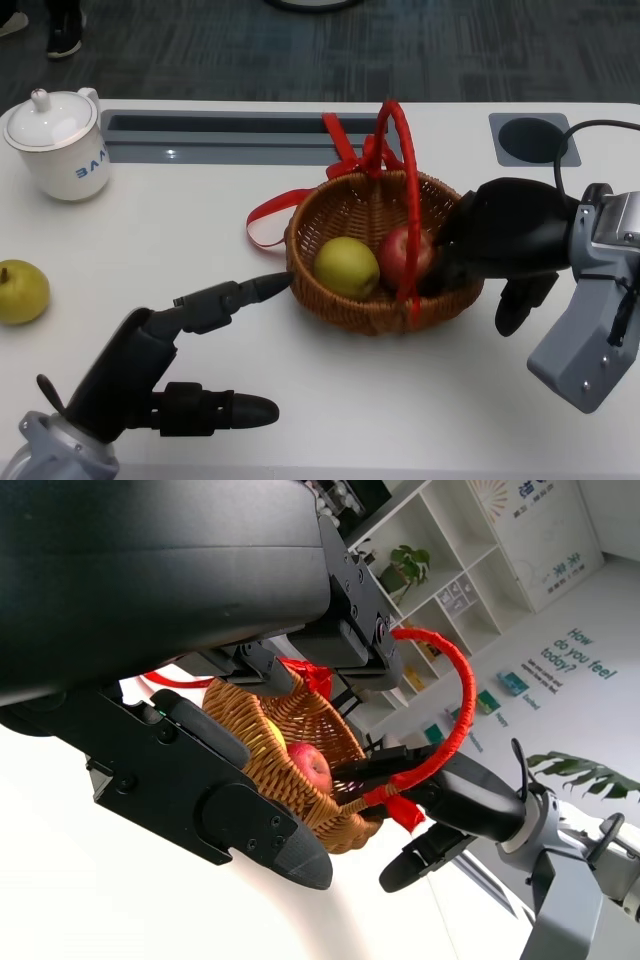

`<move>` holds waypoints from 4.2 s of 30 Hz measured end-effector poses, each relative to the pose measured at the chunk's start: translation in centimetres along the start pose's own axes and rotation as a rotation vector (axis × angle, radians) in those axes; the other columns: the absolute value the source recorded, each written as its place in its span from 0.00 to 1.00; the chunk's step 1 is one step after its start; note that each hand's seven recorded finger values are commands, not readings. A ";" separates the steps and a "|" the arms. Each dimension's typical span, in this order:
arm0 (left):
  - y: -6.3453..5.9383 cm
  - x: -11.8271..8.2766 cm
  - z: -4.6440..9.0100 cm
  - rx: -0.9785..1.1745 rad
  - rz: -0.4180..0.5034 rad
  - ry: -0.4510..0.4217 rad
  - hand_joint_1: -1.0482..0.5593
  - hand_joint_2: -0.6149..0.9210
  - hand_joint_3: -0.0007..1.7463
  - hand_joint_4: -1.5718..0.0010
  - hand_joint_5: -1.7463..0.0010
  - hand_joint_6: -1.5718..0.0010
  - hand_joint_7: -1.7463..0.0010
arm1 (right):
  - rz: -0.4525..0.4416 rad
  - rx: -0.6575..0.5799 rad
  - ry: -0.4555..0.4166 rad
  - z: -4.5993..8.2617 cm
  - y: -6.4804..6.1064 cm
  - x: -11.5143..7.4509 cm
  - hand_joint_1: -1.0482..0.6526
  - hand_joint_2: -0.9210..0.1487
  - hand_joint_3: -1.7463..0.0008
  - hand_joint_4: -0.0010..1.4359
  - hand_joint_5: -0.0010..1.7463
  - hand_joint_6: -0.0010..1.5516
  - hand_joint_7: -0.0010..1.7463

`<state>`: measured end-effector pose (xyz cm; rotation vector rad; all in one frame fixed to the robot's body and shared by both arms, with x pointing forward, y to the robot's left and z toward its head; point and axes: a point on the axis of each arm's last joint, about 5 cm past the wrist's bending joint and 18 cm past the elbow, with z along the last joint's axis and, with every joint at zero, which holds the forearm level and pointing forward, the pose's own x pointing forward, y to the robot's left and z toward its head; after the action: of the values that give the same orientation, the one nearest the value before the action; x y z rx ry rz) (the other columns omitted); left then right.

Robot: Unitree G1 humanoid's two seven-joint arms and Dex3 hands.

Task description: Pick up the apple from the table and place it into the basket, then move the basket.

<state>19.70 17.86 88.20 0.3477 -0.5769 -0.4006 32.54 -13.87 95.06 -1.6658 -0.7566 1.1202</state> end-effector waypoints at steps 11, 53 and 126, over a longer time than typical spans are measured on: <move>-0.2 -0.3 0.0 0.000 0.032 -0.013 0.36 0.88 0.00 0.59 0.99 0.61 1.00 | -0.121 0.070 -0.055 0.5 0.7 0.2 0.43 0.04 1.00 0.86 0.13 0.72 0.01; -0.3 -2.2 -0.2 0.001 0.086 0.019 0.34 0.89 0.00 0.57 1.00 0.60 1.00 | -0.006 0.403 0.738 -3.2 -0.8 -0.3 0.43 0.05 1.00 0.77 0.07 0.68 0.00; 0.0 -4.3 0.1 0.039 0.169 -0.002 0.32 0.88 0.00 0.54 1.00 0.55 1.00 | -0.058 0.597 0.921 -4.8 -2.0 -2.2 0.00 0.10 0.99 0.01 0.00 0.01 0.00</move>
<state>16.35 19.86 86.32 0.3327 -0.6114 -0.2270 36.20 -16.82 98.19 -1.3955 0.1222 0.3658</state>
